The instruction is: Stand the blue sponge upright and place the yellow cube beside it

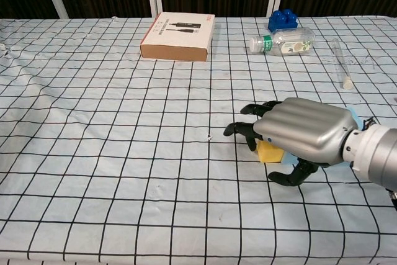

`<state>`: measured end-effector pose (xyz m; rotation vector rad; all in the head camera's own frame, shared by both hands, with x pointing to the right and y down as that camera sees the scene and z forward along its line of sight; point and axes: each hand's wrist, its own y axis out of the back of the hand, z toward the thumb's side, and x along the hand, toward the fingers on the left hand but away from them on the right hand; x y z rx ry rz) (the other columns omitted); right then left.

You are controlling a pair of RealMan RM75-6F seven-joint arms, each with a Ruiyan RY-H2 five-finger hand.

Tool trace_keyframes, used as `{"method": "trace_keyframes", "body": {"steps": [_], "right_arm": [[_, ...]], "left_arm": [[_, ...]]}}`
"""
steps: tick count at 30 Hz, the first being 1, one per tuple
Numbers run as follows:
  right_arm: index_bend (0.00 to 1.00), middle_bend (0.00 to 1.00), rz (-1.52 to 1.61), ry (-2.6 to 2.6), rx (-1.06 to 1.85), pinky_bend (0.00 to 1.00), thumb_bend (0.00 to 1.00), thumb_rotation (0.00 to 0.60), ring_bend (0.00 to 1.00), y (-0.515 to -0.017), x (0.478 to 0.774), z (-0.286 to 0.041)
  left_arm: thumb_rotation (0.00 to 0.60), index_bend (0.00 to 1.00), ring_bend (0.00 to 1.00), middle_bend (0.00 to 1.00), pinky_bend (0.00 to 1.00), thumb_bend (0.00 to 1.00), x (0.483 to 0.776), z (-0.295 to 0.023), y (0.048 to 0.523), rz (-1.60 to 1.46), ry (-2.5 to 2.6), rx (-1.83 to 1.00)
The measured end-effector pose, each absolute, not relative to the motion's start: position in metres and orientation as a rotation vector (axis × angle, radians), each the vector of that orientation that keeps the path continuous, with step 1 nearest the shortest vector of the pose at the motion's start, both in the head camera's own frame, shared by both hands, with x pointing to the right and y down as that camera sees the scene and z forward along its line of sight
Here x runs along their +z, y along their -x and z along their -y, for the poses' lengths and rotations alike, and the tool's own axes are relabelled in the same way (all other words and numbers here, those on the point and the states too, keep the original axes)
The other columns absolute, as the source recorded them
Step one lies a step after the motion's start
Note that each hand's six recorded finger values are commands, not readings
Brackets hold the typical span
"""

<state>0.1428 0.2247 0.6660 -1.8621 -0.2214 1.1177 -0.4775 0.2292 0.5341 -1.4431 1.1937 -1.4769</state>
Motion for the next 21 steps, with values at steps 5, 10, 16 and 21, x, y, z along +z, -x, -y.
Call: {"method": "trace_keyframes", "body": {"steps": [5,10,16,21], "right_arm": [[0.13,0.19,0.258,1.863,1.086,0.12,0.31,0.600,0.00,-0.138,0.655,-0.220],[0.08,0.15,0.345,1.838,1.063,0.12,0.28,0.600,0.00,-0.143,0.632,-0.203],[0.05,0.14,0.493,1.761,1.117,0.12,0.27,0.600,0.00,-0.179,0.592,-0.166],[0.00,0.09,0.670,1.677,1.200,0.12,0.27,0.600,0.00,-0.238,0.551,-0.132]], "left_arm": [[0.600,0.16,0.00,0.06,0.00,0.11,0.534,-0.229,0.478,-1.196,1.442,-1.476],[0.600,0.16,0.00,0.06,0.00,0.11,0.534,-0.229,0.477,-1.192,1.448,-1.474],[0.600,0.16,0.00,0.06,0.00,0.11,0.534,-0.230,0.475,-1.189,1.457,-1.467],[0.600,0.16,0.00,0.06,0.00,0.11,0.535,-0.230,0.475,-1.186,1.465,-1.466]]}}
